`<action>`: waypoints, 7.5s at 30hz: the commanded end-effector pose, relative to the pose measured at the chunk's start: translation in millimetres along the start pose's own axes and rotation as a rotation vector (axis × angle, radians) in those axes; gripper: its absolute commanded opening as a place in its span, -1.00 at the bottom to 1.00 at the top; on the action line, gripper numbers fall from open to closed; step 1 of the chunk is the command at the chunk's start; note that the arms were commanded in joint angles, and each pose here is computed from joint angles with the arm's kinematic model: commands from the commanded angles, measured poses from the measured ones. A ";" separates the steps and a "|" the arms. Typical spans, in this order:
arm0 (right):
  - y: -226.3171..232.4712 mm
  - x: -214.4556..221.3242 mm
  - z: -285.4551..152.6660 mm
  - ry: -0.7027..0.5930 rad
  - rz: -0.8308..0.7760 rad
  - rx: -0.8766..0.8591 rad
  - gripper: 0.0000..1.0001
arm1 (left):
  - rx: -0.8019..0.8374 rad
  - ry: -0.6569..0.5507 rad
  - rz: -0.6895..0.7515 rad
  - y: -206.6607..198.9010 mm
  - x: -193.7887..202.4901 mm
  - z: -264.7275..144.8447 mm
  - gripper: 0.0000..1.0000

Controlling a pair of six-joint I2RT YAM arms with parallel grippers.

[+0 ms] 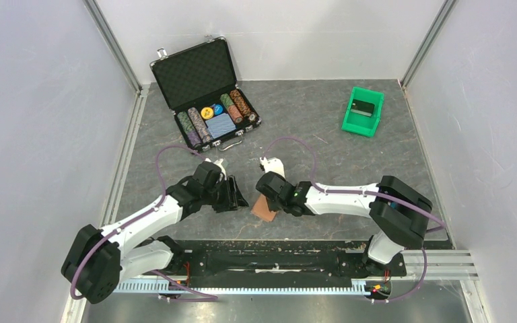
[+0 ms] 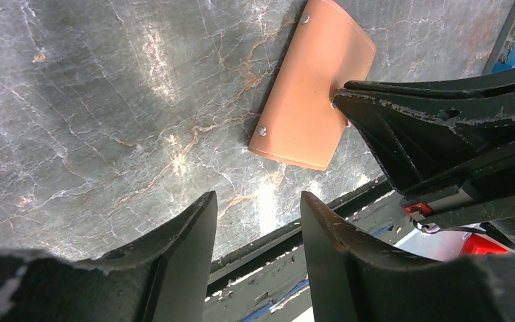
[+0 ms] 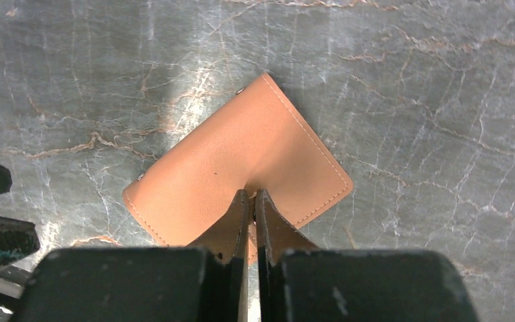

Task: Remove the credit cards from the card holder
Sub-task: Open the card holder at the center of the board, then remove the credit card from the card holder.

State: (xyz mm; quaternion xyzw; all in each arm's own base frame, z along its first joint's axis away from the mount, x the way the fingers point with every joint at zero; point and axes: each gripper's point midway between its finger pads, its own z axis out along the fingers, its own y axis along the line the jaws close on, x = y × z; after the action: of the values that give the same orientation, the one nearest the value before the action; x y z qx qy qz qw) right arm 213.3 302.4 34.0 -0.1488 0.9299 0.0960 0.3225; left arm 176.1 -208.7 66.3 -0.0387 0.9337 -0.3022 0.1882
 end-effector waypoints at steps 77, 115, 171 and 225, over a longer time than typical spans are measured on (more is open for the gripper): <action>25.2 -75.5 -76.8 -0.383 -0.031 -0.525 -1.00 | -0.041 -0.183 0.044 -21.0 -53.0 -4.8 0.61; 29.1 -84.2 -83.8 -0.391 -0.015 -0.623 -1.00 | 0.069 -0.074 0.077 -45.7 -40.4 -4.8 0.54; -67.4 -25.9 -37.2 -0.261 0.085 -0.365 -1.00 | 0.109 0.080 0.070 -50.4 -22.5 23.6 0.13; -11.3 -27.5 -33.6 -0.171 0.220 -0.542 -0.67 | 0.092 0.069 0.019 -47.6 -23.7 33.9 0.05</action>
State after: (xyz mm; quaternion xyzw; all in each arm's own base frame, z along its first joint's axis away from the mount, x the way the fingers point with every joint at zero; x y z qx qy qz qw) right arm 208.5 292.4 86.1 -0.1082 0.8490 0.4099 0.3153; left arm 206.2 -273.7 66.8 0.0029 0.9215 -0.3660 0.1300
